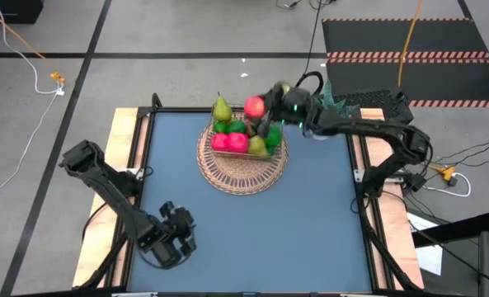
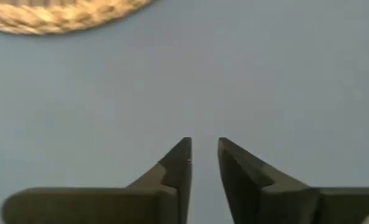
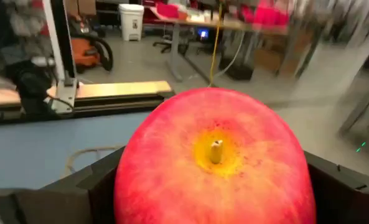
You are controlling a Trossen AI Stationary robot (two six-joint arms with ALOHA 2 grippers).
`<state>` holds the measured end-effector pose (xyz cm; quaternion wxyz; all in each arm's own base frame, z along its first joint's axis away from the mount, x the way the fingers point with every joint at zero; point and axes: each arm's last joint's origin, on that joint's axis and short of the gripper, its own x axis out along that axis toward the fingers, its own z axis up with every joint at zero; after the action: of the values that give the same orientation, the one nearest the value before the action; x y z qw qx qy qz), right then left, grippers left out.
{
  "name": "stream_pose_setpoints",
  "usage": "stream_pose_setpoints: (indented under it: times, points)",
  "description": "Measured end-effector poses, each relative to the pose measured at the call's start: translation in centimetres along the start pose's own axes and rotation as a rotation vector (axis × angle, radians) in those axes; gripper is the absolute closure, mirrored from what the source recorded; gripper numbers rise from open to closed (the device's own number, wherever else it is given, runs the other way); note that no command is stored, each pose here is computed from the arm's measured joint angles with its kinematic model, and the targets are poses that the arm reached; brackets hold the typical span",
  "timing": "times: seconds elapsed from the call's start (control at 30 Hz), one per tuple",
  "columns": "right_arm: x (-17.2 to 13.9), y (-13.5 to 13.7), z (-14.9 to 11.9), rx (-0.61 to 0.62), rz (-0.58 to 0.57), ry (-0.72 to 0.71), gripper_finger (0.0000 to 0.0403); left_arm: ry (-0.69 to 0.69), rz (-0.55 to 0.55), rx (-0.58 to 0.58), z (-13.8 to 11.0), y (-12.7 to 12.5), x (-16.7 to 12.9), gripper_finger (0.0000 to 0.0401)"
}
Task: Build produce basket
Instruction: Put the red apple into the gold wire basket, then return to Home Position
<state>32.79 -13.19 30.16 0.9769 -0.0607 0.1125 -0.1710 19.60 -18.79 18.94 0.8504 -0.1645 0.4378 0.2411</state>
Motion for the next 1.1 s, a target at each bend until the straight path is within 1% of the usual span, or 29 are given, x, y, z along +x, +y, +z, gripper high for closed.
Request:
stream_pose_setpoints:
  times: [0.03, 0.07, 0.13, 0.2, 0.3, 0.43, 0.6, 0.7, 0.8, 0.87, 0.97, 1.1]
  points:
    - [0.0, -1.5, -0.4, 0.057, 0.014, 0.008, 0.0075, 0.001, 0.026, 0.007, 0.4, 0.3, 0.3, 0.0312]
    - [0.1, -2.7, -1.0, 0.089, 0.035, 0.021, 0.0077, 0.004, 0.051, 0.017, 0.9, 0.6, 0.6, 0.0302]
    - [0.7, -3.9, -1.9, 0.099, 0.079, 0.026, 0.0079, 0.008, 0.081, 0.031, 1.8, 1.0, 1.2, 0.0283]
    - [1.2, -4.5, -3.1, 0.102, 0.11, 0.059, 0.0079, 0.009, 0.1, 0.041, 2.7, 1.3, 1.8, 0.0266]
    - [2.4, -4.4, -4.4, 0.082, 0.138, 0.083, 0.0078, 0.02, 0.116, 0.065, 3.7, 1.7, 2.5, 0.0246]
    - [3.9, -3.9, -5.9, 0.071, 0.154, 0.089, 0.0077, 0.027, 0.129, 0.101, 4.8, 2.1, 3.2, 0.023]
    - [5.2, -3.5, -7.5, 0.076, 0.165, 0.108, 0.0077, 0.032, 0.142, 0.073, 5.7, 2.5, 3.7, 0.0227]
    - [5.5, -3.5, -8.0, 0.09, 0.158, 0.123, 0.0071, 0.04, 0.145, 0.067, 5.9, 2.7, 3.8, 0.0228]
    - [5.5, -3.6, -8.0, 0.11, 0.14, 0.123, 0.0054, 0.042, 0.149, 0.066, 6.0, 2.7, 3.9, 0.0222]
    - [5.5, -3.7, -7.7, 0.14, 0.099, 0.112, 0.0042, 0.04, 0.155, 0.061, 6.1, 2.9, 4.0, 0.0217]
    - [5.3, -3.8, -7.3, 0.191, 0.079, 0.095, 0.0027, 0.013, 0.177, 0.051, 6.5, 3.1, 4.1, 0.0209]
    - [4.6, -3.8, -6.2, 0.177, 0.087, 0.071, 0.0014, -0.054, 0.218, 0.038, 6.9, 3.3, 4.2, 0.0204]
